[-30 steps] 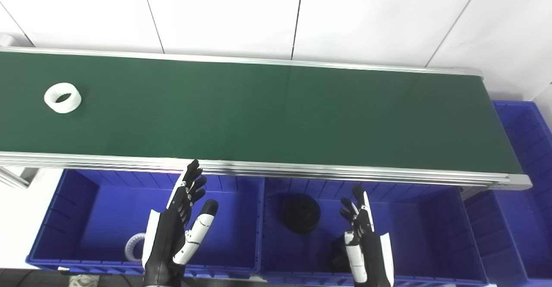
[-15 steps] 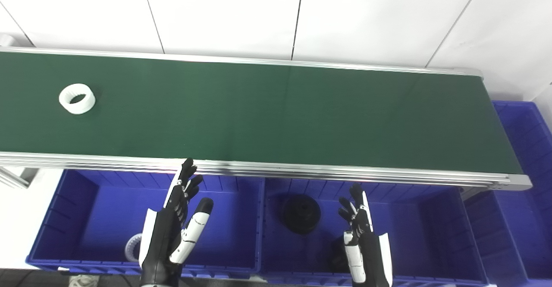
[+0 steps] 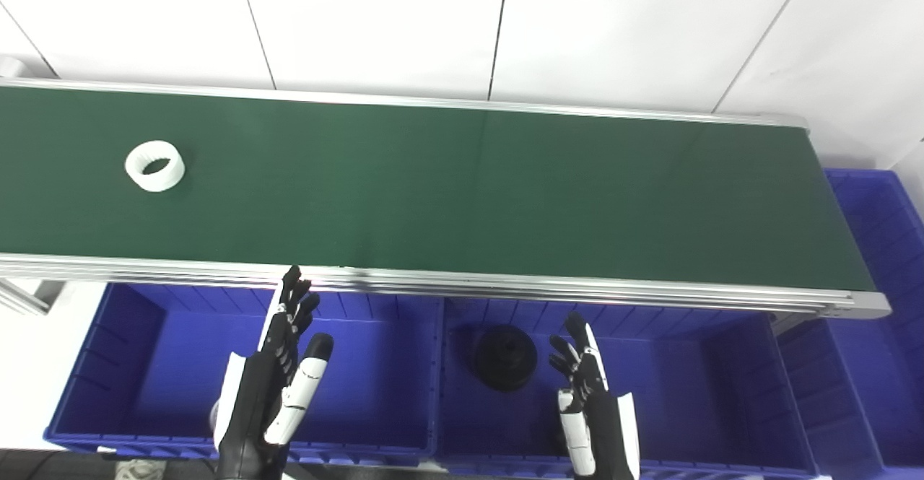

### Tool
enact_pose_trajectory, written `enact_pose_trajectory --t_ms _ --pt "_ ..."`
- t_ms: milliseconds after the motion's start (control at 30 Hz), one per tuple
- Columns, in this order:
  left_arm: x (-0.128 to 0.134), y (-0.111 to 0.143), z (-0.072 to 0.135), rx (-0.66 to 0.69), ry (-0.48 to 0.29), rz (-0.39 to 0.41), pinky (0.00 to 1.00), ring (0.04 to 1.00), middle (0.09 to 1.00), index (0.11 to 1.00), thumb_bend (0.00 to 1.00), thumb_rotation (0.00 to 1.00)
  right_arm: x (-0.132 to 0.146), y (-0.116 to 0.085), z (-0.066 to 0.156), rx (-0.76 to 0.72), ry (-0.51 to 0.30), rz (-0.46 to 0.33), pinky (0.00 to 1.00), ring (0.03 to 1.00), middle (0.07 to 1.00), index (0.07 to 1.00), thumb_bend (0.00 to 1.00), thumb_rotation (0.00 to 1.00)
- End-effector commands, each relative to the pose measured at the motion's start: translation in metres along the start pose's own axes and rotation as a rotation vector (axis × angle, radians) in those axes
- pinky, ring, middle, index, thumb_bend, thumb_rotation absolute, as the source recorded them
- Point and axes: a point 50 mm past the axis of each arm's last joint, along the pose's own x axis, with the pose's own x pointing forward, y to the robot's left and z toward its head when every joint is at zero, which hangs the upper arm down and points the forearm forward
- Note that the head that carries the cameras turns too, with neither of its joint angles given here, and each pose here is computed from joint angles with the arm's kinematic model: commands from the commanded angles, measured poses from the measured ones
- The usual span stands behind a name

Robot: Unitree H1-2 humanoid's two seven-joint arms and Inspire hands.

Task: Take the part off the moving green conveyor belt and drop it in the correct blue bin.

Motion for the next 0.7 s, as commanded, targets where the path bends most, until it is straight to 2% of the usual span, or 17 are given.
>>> enact_pose_trajectory --t_ms 0,300,433,667 --pt "0.000 0.002 0.010 -0.002 -0.050 -0.001 0.97 0.943 0.978 0.998 0.38 0.82 0.000 0.003 0.011 0.026 -0.066 -0.010 0.86 0.899 0.964 0.974 0.78 1.00" --pt "-0.003 -0.009 -0.002 -0.009 -0.052 0.007 0.95 0.928 0.968 0.985 0.37 0.83 -0.005 -0.007 0.000 0.024 -0.044 -0.007 0.86 0.898 0.967 0.975 0.72 0.99" --pt "-0.003 -0.017 -0.010 -0.011 -0.039 0.013 0.92 0.915 0.953 0.964 0.42 0.80 -0.004 -0.015 -0.007 0.005 -0.033 -0.005 0.88 0.893 0.969 0.992 0.68 1.00" --pt "0.001 -0.034 -0.020 0.004 -0.041 0.030 0.82 0.878 0.913 0.903 0.47 0.75 -0.001 -0.029 -0.020 -0.011 -0.003 -0.011 0.89 0.919 0.990 1.000 0.72 1.00"
